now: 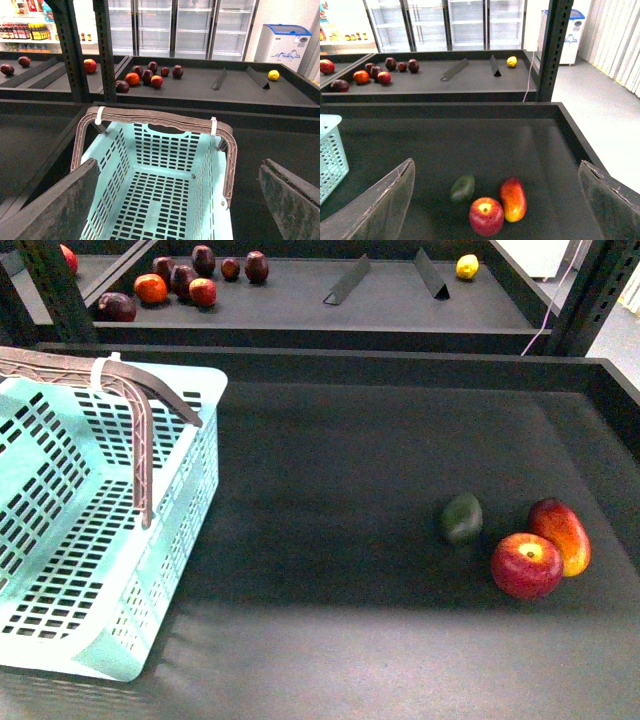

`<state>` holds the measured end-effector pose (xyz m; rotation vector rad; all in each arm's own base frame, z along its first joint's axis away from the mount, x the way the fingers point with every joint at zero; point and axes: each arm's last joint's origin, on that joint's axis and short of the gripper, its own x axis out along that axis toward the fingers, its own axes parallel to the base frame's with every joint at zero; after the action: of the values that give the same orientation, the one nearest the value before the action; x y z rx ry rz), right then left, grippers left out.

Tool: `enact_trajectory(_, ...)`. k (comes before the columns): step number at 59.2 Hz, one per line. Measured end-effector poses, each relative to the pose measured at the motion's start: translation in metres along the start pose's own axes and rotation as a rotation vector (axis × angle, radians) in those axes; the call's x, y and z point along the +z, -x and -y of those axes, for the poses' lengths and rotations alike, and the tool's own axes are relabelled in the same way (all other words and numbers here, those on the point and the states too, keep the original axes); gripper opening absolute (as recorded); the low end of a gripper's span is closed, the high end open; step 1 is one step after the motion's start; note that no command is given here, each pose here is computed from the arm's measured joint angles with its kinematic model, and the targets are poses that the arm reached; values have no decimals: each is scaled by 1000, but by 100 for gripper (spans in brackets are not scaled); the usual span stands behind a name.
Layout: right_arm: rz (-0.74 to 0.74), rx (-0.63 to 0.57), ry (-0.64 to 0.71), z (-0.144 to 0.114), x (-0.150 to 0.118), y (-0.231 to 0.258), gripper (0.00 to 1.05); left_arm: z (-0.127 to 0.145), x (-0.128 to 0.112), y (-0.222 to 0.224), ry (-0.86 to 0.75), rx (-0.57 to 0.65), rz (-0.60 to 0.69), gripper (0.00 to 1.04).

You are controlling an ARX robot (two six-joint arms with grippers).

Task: Pick apple with right arm and hold basket with left

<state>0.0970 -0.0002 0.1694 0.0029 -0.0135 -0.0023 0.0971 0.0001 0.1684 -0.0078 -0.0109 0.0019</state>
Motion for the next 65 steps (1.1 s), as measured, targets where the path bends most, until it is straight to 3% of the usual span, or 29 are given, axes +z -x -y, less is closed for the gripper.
enact_trajectory(47,0,0,0,0,0,0,96,0,0,0,7,6,-9,98)
enact_trajectory(52,0,0,0,0,0,0,96,0,0,-6,124,193,-258,98)
enact_trajectory(65,0,0,0,0,0,0,96,1,29,-60,401,183,-278,98)
